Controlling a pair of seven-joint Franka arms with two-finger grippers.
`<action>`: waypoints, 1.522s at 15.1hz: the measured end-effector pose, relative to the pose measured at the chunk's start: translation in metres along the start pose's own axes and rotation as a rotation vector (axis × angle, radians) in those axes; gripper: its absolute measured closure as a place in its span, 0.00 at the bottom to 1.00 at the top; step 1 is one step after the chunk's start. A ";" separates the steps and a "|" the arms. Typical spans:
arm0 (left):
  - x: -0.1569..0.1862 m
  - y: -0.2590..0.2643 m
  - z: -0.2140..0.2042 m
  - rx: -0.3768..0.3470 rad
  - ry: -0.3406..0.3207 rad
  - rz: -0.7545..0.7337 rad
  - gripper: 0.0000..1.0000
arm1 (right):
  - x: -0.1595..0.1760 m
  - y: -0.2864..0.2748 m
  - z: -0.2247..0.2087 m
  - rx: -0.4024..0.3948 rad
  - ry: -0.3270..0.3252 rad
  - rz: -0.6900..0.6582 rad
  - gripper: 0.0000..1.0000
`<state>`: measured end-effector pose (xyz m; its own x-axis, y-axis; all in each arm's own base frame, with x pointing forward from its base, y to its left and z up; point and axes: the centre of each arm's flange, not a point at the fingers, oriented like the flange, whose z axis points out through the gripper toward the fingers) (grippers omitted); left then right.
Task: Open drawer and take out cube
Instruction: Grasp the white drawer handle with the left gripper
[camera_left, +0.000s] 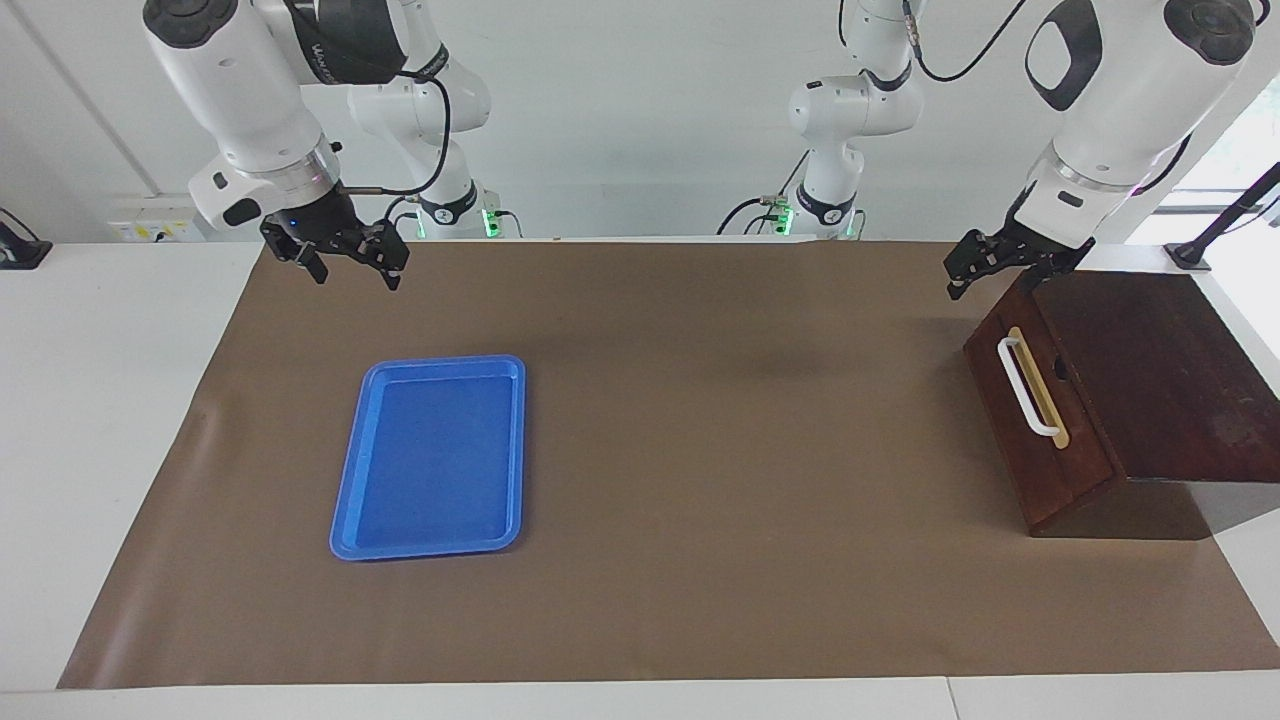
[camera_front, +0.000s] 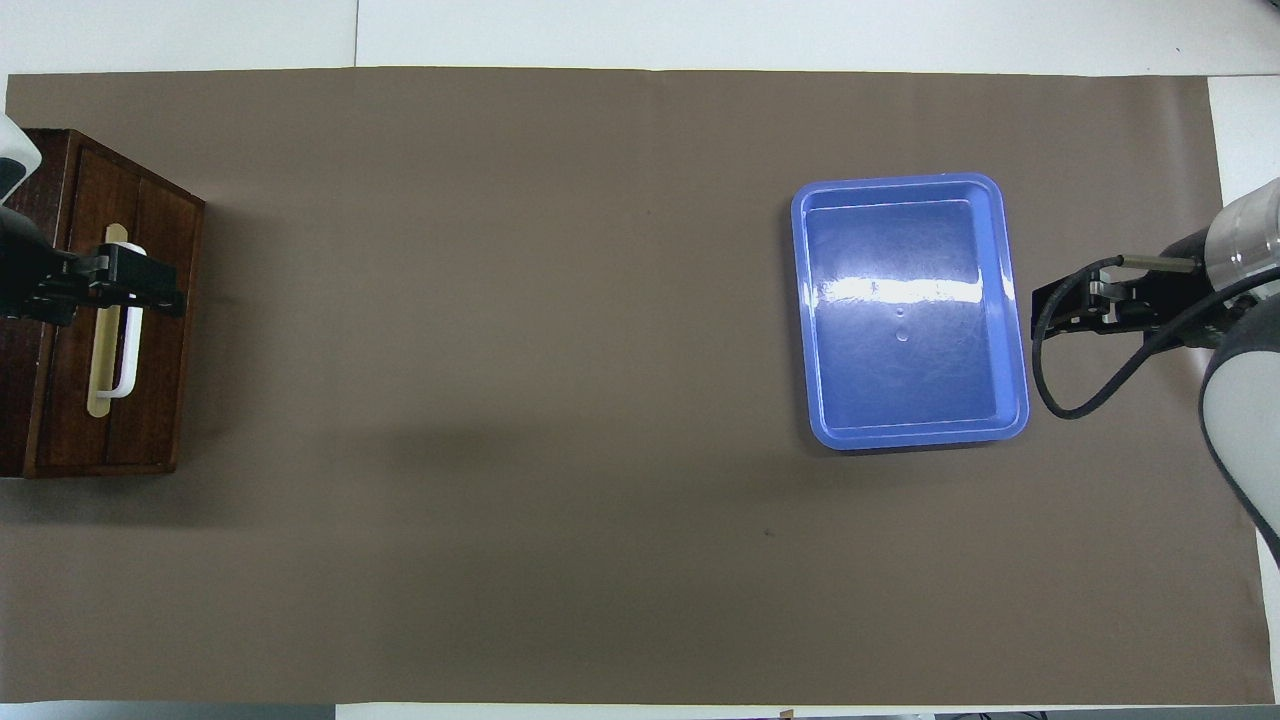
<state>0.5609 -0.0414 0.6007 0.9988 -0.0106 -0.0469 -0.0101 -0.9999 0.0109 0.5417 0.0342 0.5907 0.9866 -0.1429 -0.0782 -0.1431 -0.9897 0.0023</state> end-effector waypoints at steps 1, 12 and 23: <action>0.000 0.000 0.000 0.000 0.000 0.000 0.00 | 0.000 0.000 0.000 0.000 0.000 0.000 0.01; 0.004 0.006 0.003 0.001 0.032 0.011 0.00 | 0.000 -0.001 0.000 0.000 0.000 -0.003 0.01; 0.016 -0.011 0.132 0.320 0.119 0.153 0.00 | 0.000 0.001 0.000 0.000 0.000 0.001 0.01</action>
<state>0.5711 -0.0318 0.4676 0.9830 -0.1775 0.0476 -0.1549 -0.9398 -0.3045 0.5417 0.0336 0.5907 0.9865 -0.1440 -0.0782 -0.1442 -0.9895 0.0023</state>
